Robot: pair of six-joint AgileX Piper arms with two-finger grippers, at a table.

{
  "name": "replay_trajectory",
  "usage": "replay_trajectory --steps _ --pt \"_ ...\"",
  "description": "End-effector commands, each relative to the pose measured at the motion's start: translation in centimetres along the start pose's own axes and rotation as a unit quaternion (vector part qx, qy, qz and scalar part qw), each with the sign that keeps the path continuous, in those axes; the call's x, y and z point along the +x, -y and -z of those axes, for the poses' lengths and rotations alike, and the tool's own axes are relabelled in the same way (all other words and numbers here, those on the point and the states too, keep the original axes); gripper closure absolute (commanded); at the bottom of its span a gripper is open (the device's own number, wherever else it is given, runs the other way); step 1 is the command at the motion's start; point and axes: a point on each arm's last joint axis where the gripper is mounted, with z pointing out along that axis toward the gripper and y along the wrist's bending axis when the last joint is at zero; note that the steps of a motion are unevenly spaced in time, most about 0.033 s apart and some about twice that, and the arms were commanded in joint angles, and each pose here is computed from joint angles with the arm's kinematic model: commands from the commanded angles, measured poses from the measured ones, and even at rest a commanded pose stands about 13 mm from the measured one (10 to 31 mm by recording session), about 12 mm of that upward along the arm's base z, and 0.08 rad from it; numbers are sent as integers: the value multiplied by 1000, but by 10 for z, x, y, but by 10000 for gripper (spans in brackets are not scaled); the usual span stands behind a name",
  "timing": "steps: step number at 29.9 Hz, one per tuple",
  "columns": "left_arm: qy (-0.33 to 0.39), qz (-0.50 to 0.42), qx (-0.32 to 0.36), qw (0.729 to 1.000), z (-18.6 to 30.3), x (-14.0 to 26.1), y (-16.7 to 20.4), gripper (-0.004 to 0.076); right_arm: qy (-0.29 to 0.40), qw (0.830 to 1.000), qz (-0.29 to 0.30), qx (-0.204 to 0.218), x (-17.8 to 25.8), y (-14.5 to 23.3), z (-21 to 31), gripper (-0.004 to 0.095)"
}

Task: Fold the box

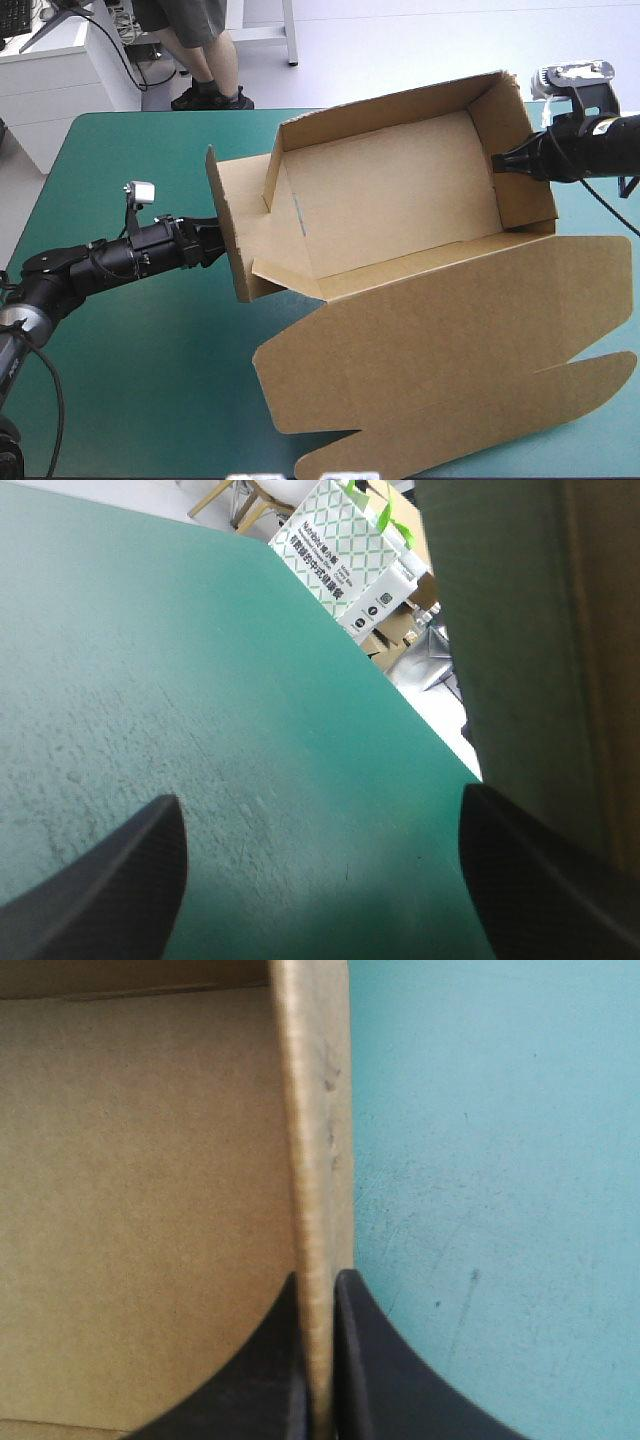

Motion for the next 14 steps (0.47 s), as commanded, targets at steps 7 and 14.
replay_trajectory --steps 7,14 --pt "37 -40 82 995 7 -25 38 182 84 996 3 14 -19 -22 4 919" --pt "47 -39 85 995 8 -26 39 182 112 992 21 55 -26 -46 -4 919"
